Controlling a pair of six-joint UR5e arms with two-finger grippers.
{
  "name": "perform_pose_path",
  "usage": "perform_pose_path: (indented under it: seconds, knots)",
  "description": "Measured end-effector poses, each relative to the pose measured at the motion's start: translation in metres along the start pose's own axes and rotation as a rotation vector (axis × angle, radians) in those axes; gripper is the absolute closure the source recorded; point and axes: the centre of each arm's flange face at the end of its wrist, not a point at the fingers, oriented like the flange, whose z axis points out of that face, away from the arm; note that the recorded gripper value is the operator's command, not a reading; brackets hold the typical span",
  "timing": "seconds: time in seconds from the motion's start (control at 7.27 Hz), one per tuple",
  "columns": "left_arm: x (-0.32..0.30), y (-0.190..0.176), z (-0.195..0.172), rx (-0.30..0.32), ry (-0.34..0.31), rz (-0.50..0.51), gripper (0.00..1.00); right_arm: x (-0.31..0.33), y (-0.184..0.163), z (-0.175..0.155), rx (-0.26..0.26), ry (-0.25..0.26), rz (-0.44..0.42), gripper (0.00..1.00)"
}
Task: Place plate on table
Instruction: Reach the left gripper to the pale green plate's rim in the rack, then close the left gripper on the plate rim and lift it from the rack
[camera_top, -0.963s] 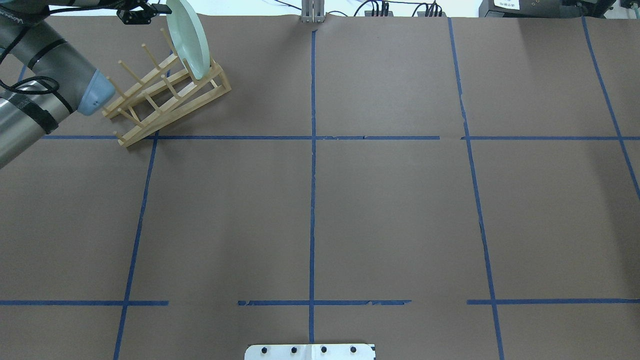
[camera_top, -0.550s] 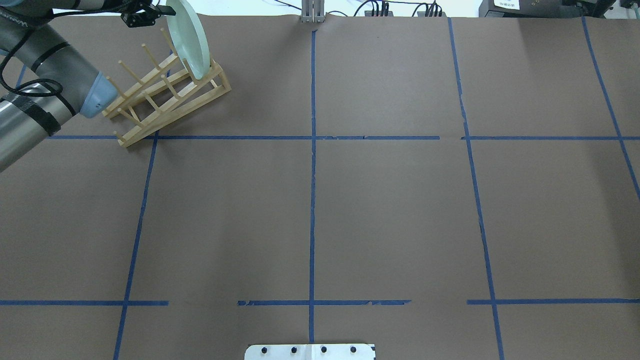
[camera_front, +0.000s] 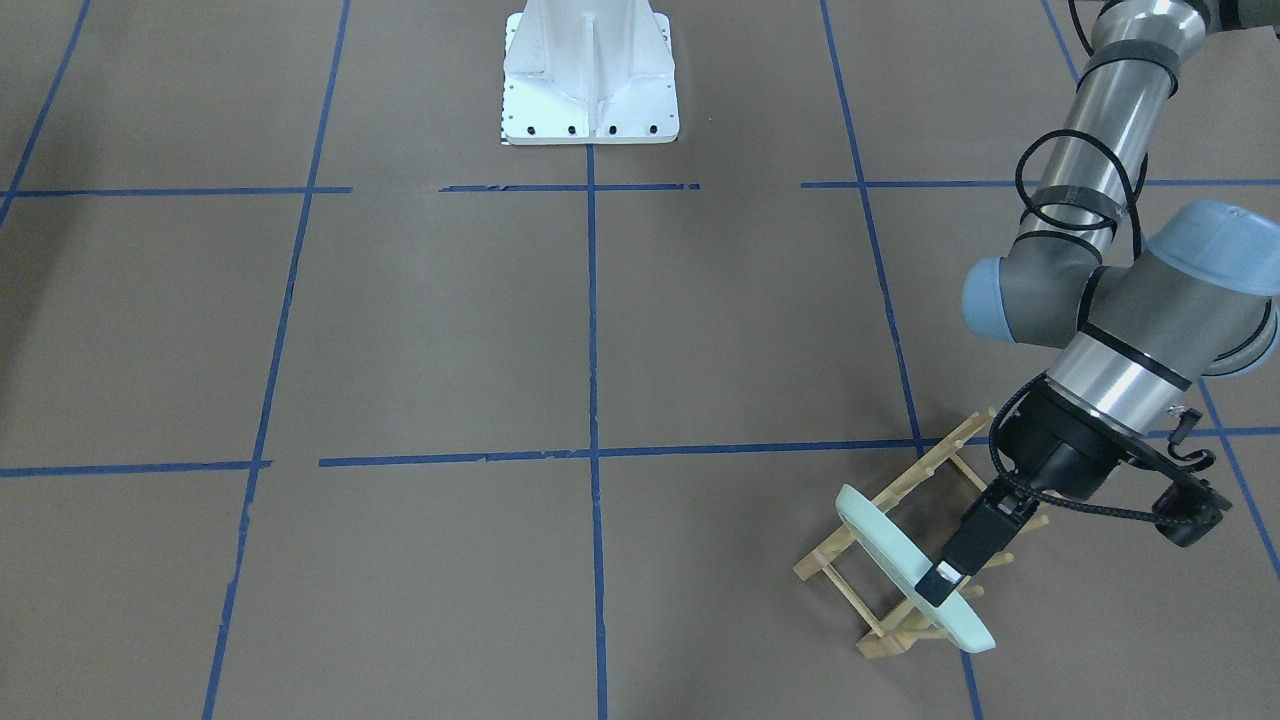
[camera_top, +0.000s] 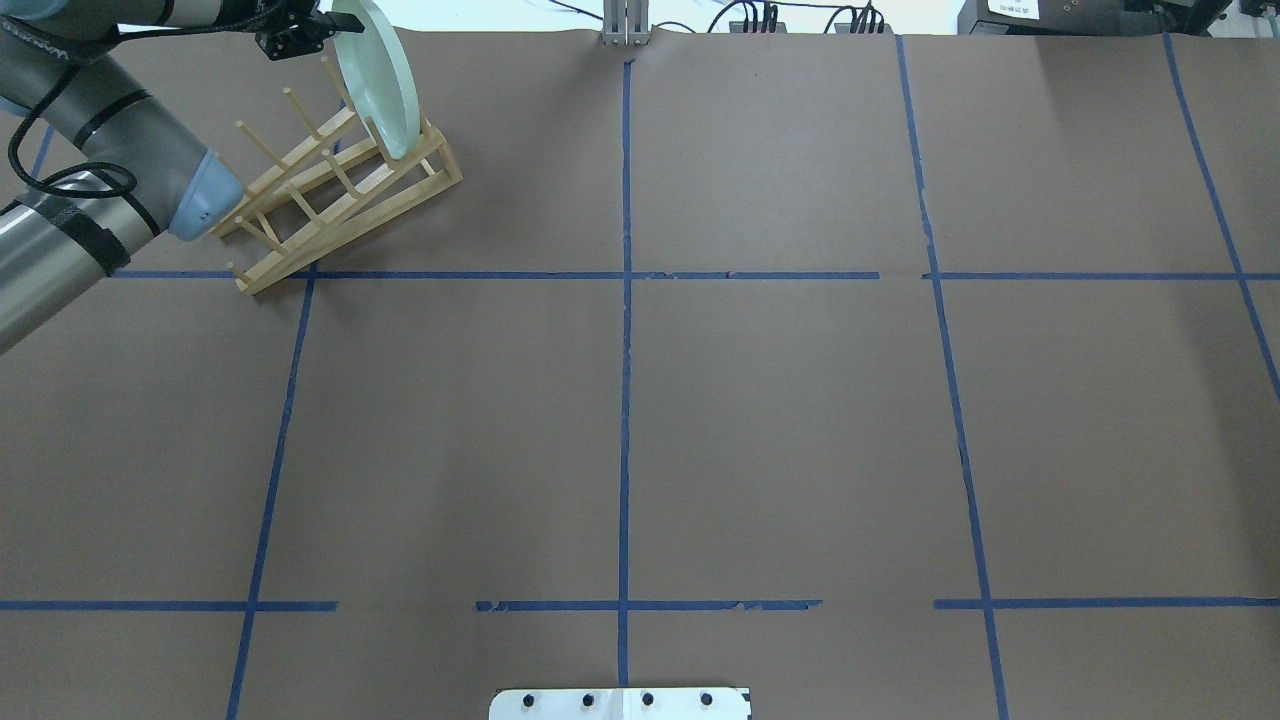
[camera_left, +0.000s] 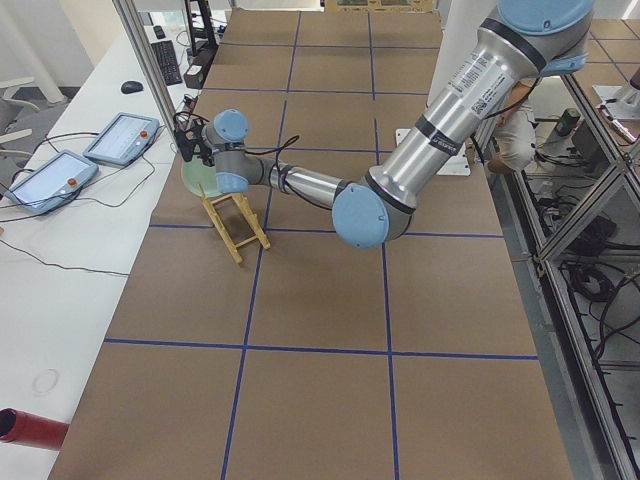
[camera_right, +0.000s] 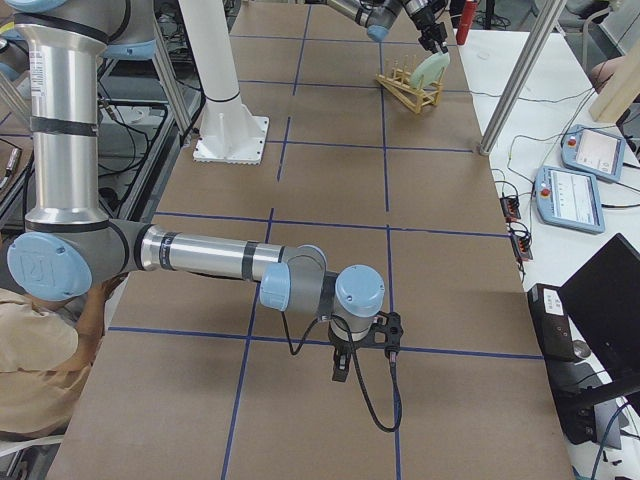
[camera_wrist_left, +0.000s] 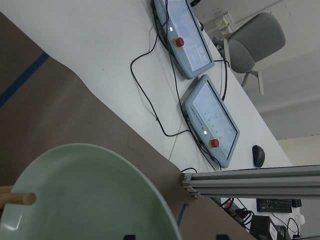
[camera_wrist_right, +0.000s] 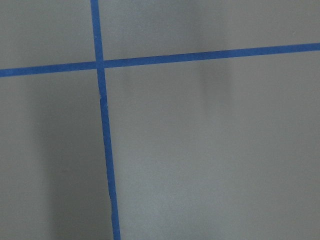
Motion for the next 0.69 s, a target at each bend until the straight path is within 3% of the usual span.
perform_pose_path:
  seconds: [0.41, 0.69]
  knots:
    - [0.014, 0.002, -0.009, -0.001, 0.035, 0.013, 1.0, 0.0, -0.001, 0.0, 0.001, 0.0, -0.001, 0.0]
    - [0.058, -0.006, -0.053, 0.022, 0.124, 0.04, 1.0, 0.0, -0.001, -0.001, 0.001, 0.0, -0.001, 0.0]
